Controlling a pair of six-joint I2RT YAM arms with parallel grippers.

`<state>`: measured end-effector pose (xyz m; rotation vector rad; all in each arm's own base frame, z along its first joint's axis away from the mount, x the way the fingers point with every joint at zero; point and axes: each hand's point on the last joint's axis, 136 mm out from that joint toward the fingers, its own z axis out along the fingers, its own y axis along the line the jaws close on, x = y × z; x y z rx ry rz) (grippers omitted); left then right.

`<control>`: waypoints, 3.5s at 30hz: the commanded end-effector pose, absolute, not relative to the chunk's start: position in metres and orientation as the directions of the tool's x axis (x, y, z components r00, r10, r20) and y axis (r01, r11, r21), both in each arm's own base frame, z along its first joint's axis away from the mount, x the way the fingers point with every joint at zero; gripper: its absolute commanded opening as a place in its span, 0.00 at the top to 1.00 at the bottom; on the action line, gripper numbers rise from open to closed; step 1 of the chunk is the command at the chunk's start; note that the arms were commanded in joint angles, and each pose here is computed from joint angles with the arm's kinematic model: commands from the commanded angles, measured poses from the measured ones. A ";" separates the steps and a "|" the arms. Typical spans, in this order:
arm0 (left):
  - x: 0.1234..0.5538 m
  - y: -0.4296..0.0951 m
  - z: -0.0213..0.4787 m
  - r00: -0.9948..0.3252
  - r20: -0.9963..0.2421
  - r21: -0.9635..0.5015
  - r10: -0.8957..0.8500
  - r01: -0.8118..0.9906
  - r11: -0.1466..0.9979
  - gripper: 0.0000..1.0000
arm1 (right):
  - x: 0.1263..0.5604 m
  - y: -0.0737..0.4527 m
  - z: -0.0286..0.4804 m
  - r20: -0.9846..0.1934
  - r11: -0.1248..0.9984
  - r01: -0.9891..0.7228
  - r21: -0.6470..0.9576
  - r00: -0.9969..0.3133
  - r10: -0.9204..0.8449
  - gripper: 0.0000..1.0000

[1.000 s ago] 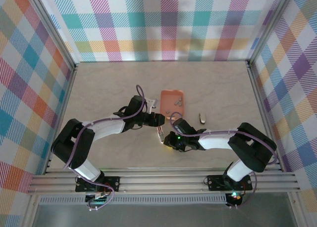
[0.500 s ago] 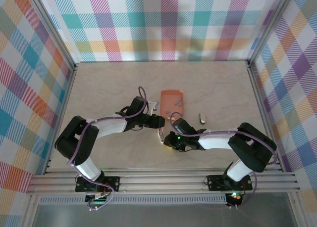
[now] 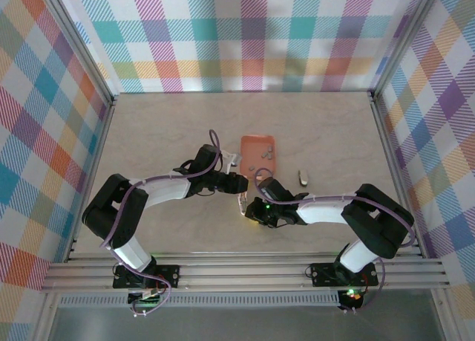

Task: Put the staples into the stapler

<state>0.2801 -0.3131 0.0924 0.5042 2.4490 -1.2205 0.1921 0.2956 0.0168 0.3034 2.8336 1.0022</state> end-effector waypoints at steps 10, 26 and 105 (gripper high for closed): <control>0.254 -0.314 0.074 -0.873 -0.411 -0.679 0.263 0.486 0.551 0.79 | 0.199 0.285 0.001 -0.069 0.804 0.160 0.572 -0.968 0.242 0.81; 0.232 -0.300 0.049 -0.876 -0.348 -0.646 0.334 0.482 0.591 0.84 | 0.200 0.282 0.002 -0.081 0.807 0.158 0.569 -0.966 0.246 0.82; 0.210 -0.279 -0.016 -0.890 -0.255 -0.550 0.378 0.455 0.700 0.87 | 0.201 0.300 0.068 -0.044 0.482 0.146 0.864 -0.932 0.360 0.68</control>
